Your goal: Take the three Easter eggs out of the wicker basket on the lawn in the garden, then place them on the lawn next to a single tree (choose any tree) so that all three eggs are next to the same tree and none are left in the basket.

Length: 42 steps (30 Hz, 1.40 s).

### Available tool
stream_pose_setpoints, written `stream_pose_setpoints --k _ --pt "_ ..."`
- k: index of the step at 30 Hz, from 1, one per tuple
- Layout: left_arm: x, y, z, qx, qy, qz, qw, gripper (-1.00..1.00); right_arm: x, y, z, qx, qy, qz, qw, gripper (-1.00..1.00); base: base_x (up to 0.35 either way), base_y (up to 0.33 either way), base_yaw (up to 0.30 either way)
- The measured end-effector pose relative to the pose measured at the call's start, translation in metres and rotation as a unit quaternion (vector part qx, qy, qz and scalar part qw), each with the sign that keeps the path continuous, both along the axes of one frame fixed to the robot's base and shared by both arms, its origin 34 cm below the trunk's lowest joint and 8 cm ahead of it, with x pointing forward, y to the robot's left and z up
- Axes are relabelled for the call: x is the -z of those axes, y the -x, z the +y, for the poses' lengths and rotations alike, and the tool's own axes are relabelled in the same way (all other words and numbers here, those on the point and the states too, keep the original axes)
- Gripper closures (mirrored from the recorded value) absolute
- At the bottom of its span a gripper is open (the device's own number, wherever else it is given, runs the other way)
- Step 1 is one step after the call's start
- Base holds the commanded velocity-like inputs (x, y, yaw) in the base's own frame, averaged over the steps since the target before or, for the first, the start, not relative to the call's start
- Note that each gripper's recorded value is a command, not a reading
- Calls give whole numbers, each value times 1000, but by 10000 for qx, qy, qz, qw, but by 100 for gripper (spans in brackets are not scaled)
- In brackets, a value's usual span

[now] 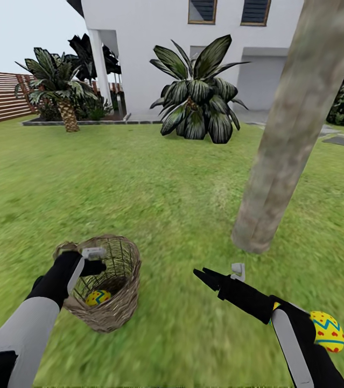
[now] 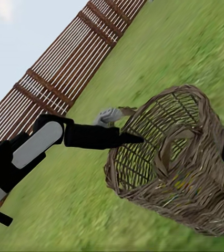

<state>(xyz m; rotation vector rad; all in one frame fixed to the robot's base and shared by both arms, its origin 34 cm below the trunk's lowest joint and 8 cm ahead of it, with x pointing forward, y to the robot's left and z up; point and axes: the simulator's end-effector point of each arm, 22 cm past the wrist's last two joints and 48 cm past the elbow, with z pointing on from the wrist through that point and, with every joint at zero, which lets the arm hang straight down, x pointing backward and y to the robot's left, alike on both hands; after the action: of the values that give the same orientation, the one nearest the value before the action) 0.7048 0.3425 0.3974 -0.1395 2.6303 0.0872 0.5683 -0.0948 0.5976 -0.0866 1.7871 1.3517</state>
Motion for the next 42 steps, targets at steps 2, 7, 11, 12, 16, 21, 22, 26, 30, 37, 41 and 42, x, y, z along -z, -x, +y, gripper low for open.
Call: stream_pose_setpoints --k 2,7,11,12,16,21,22,26,30,37,41,42 --pt "5 1 0 2 -4 38 10000 -100 4 -1 0 0 3 41 10000 -100 0 0 0" --pt "18 3 0 6 -6 139 9999 -100 15 -2 0 0 7 144 9999 -100 0 0 0" --pt "19 3 0 8 -2 138 9999 -100 15 -2 0 1 7 145 9999 -100 0 0 0" --pt "19 3 -1 9 -2 138 9999 -100 15 -2 0 1 7 145 9999 -100 0 0 0" --pt "19 4 -1 12 -6 141 9999 -100 15 -2 0 3 9 146 9999 -100 0 0 0" --pt "19 4 0 8 -3 147 9999 -100 15 -2 0 4 10 146 9999 -100 61 7 0" --pt "19 4 0 7 -2 147 9999 -100 15 -2 0 4 10 146 9999 -100 74 6 0" --pt "18 3 0 7 -2 145 9999 -100 15 -3 0 5 11 147 9999 -100 34 4 0" --pt "18 4 0 5 0 152 9999 -100 15 -2 0 4 10 146 9999 -100 95 72 0" --pt "19 4 0 5 0 164 9999 -100 15 -2 0 4 10 147 9999 -100 92 42 0" --pt "19 5 -1 5 4 181 9998 -100 15 -2 0 3 10 148 9999 -100 168 60 0" --pt "19 5 -1 5 5 184 9998 -100 15 -2 0 3 10 148 9999 -100 72 26 0"
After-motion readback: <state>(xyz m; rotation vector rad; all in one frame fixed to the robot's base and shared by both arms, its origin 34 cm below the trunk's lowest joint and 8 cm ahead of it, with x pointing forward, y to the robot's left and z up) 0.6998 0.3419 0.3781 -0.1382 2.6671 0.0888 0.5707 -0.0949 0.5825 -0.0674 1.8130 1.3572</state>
